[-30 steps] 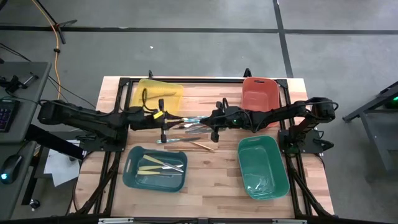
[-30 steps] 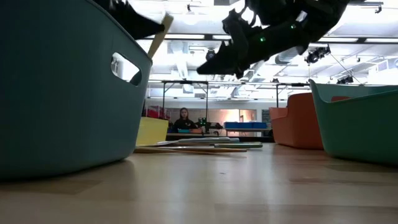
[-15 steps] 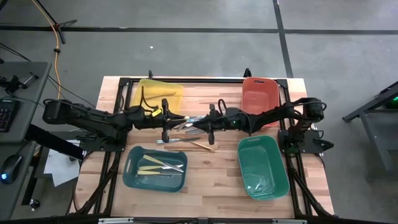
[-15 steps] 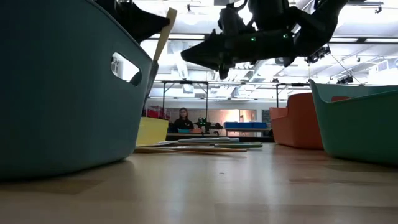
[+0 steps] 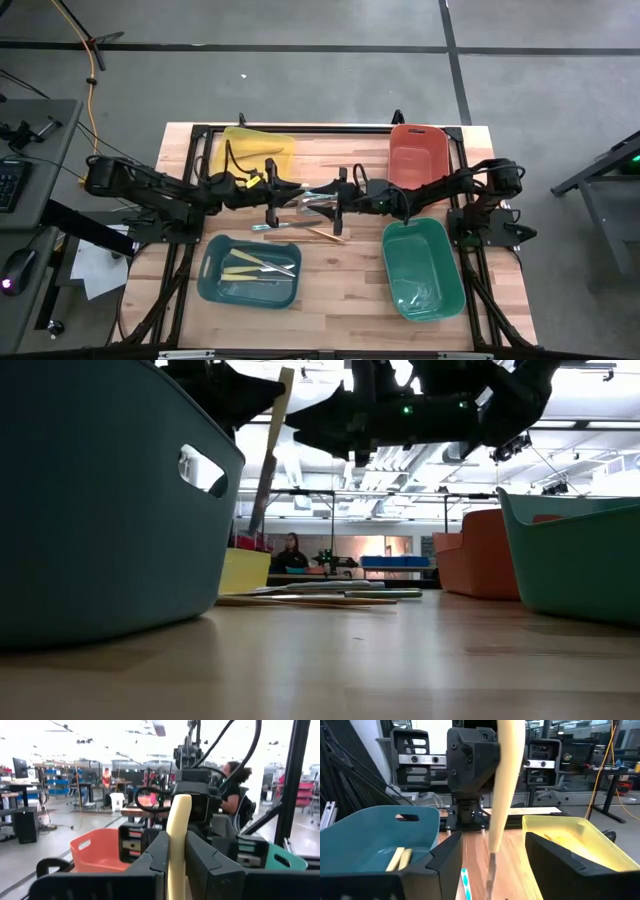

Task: Sort silverware by color (type)
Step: Put the yellow knife into the blue bin

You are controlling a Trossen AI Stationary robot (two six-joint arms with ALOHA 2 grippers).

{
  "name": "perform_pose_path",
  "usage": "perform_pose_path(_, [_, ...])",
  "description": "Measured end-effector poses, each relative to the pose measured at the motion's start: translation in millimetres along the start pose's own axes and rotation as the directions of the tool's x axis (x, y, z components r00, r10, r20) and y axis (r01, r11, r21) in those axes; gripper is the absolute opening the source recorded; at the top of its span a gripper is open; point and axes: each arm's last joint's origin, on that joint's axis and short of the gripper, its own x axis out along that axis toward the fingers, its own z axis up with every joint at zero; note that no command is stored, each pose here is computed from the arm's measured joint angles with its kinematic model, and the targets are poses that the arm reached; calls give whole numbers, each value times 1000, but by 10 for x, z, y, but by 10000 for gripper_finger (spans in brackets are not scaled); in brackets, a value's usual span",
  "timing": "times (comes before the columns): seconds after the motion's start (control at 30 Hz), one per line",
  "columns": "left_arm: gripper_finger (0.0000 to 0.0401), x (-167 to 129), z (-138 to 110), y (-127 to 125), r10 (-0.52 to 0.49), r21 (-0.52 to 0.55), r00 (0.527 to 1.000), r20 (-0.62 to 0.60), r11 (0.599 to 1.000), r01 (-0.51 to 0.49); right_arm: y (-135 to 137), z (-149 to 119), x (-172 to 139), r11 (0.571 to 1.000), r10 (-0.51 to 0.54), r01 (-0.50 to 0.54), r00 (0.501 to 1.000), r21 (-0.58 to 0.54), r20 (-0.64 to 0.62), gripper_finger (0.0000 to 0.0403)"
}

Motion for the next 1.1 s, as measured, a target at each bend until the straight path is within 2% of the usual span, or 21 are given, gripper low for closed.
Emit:
perform_pose_path(0.57, [26,21,-48,-6,-21,0,1000,8,1000,21,-4,-25,0,1000,-1,1,1000,-7,-26,204])
perform_pose_path(0.73, [26,-109,134,-19,-71,15,995,68,997,71,-26,15,-36,998,-49,46,997,-45,-68,204])
perform_pose_path(0.9, [26,-262,279,-19,-70,44,997,41,997,68,-69,125,-170,985,-152,133,971,-110,-187,204])
perform_pose_path(1.1, [26,-353,369,-36,-51,41,999,14,998,51,-79,235,-347,983,-157,136,970,-120,-184,204])
